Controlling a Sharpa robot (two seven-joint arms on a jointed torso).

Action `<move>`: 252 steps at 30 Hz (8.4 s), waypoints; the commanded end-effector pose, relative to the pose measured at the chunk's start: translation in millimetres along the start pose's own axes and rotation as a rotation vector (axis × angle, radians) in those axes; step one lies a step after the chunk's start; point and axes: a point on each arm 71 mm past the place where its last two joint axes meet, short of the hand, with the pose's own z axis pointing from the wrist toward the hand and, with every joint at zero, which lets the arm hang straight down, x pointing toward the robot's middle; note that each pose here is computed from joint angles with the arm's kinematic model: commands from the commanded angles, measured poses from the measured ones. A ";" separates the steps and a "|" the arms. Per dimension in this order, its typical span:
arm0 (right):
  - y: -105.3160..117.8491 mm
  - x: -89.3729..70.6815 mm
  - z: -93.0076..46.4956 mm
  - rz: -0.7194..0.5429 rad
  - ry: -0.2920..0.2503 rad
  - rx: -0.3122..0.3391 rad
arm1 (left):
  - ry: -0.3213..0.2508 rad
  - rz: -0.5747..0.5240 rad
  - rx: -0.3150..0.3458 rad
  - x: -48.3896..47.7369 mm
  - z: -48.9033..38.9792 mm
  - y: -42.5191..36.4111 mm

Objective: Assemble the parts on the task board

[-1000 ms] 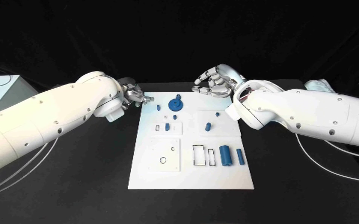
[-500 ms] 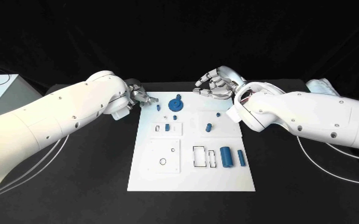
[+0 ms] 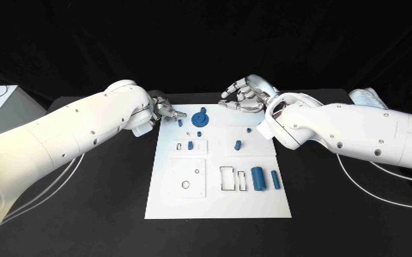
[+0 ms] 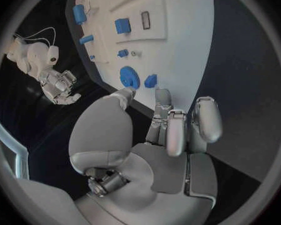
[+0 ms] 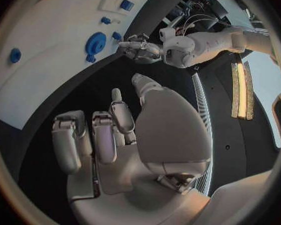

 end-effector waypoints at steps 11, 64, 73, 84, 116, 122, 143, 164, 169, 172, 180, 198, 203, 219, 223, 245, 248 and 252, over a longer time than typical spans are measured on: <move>2.1 2.0 1.0 -0.004 0.011 -0.017 | 0.023 0.016 0.011 2.5 1.7 -3.8; 2.6 3.0 1.7 -0.004 0.014 -0.017 | 0.064 -0.029 0.049 10.0 4.5 -3.4; 1.3 1.8 1.9 -0.005 0.011 -0.014 | 0.059 -0.070 0.076 8.7 -3.9 1.2; -0.8 0.2 2.1 -0.007 0.008 -0.010 | 0.042 -0.099 0.121 9.3 -26.3 8.4; -6.6 3.6 1.0 -0.004 0.013 0.002 | -0.003 0.114 0.180 52.1 -52.7 12.0; -6.5 4.4 0.9 -0.004 0.015 0.000 | 0.009 0.131 0.184 58.9 -49.4 10.2; -6.0 4.9 0.5 -0.003 0.017 -0.002 | 0.017 0.165 0.163 66.1 -39.4 15.1; -6.2 4.9 0.6 -0.003 0.017 0.000 | 0.043 0.184 0.182 70.3 -38.5 11.9; -6.4 4.8 0.6 -0.003 0.017 0.001 | 0.045 0.188 0.178 70.1 -37.7 11.9; -6.4 4.8 0.7 -0.003 0.017 0.001 | 0.047 0.190 0.176 70.1 -37.4 12.3; -6.2 5.3 0.8 -0.003 0.019 0.000 | 0.057 0.193 0.173 71.4 -35.7 13.1; -6.3 5.3 0.8 -0.003 0.020 0.001 | 0.066 0.197 0.167 72.8 -35.8 14.8; -6.4 5.2 0.8 -0.003 0.020 0.001 | 0.070 0.198 0.168 73.2 -35.9 14.7; -6.2 5.1 0.2 -0.003 0.020 0.000 | 0.069 0.198 0.155 76.0 -33.0 14.0; -6.1 5.0 0.0 -0.002 0.020 0.000 | 0.072 0.199 0.151 77.3 -32.2 13.6; -6.1 4.7 -0.6 -0.002 0.020 0.000 | 0.104 0.211 0.148 83.0 -31.2 11.8; -6.1 4.6 -0.6 -0.002 0.019 0.000 | 0.102 0.206 0.145 82.8 -31.0 12.3; -6.1 4.5 -0.5 -0.002 0.019 -0.001 | 0.095 0.200 0.137 81.9 -30.4 13.1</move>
